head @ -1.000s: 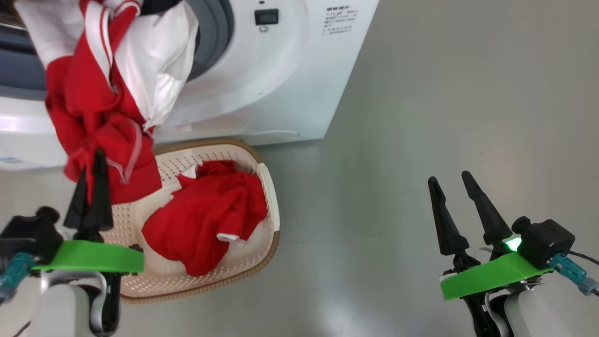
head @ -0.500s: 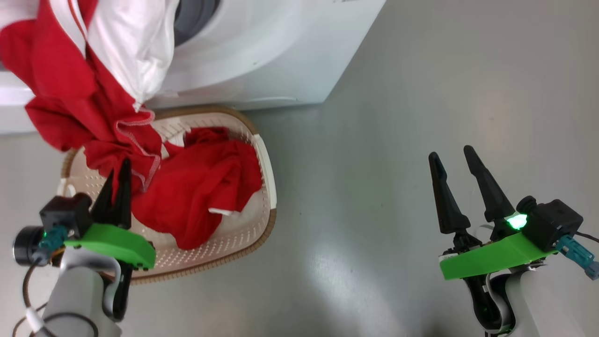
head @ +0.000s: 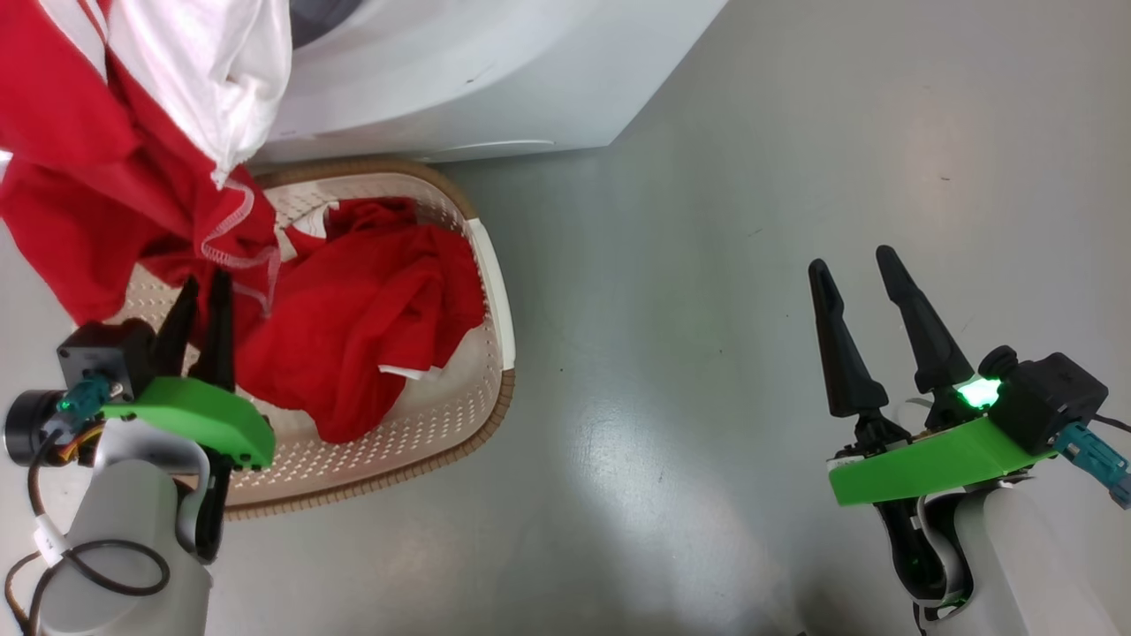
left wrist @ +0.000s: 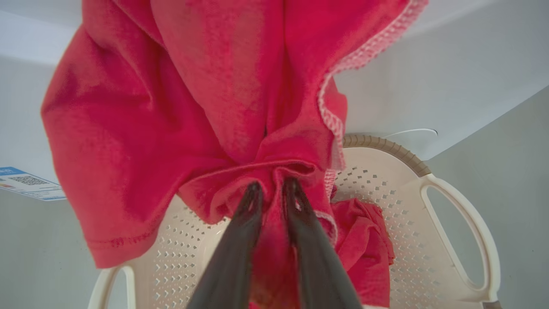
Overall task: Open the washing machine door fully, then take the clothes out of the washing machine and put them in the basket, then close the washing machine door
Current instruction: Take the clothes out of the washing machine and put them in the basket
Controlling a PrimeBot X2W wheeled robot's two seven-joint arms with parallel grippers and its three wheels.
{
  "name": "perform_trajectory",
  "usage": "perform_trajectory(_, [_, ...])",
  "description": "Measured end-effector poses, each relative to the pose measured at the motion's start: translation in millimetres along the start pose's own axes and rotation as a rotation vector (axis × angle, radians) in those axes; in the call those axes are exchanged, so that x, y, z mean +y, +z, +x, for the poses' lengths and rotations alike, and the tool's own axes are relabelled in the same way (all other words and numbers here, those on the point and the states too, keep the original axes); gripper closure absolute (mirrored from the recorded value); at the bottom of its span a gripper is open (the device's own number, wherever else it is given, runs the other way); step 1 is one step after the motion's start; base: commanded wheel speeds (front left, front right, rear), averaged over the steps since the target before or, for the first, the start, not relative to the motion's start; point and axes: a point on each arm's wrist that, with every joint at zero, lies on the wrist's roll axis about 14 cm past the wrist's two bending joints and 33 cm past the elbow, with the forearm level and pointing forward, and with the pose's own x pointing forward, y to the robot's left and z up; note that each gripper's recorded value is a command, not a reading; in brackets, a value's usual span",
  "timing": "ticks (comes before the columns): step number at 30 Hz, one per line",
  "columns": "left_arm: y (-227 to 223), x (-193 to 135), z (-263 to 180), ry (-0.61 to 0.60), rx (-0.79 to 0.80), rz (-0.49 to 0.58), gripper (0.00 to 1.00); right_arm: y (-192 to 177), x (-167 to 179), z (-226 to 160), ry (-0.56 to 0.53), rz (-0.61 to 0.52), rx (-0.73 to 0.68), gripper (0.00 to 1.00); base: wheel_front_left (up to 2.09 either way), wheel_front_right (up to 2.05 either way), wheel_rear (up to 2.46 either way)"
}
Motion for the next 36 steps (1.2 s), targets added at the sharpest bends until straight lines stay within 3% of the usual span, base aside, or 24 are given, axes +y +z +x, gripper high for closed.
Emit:
perform_trajectory(4, [1.6, 0.7, -0.9, 0.003, -0.002, -0.002, 0.5, 2.7, 0.7, 0.1, 0.002, -0.001, -0.007, 0.0, 0.0, 0.0, 0.0])
perform_trajectory(5, [2.0, 1.1, -1.3, 0.005, -0.003, -0.003, 0.34, 3.4, 0.9, 0.0, 0.002, -0.001, -0.008, 0.0, 0.0, 0.0, 0.0])
perform_trajectory(6, [2.4, 1.4, -1.8, 0.006, -0.003, -0.003, 0.25, 4.1, 1.4, 0.0, 0.004, -0.001, -0.01, 0.0, 0.0, 0.0, 0.0])
perform_trajectory(11, [9.1, 2.4, -4.4, 0.014, -0.019, -0.013, 0.0, 7.8, 4.7, -0.2, 0.012, -0.001, -0.019, 0.0, 0.0, 0.0, 0.0])
perform_trajectory(36, [94.4, -0.5, -58.3, 0.035, -0.301, -0.066, 0.0, 38.9, 31.1, -8.1, 0.077, -0.029, -0.09, 0.0, 0.0, 0.0, 0.0])
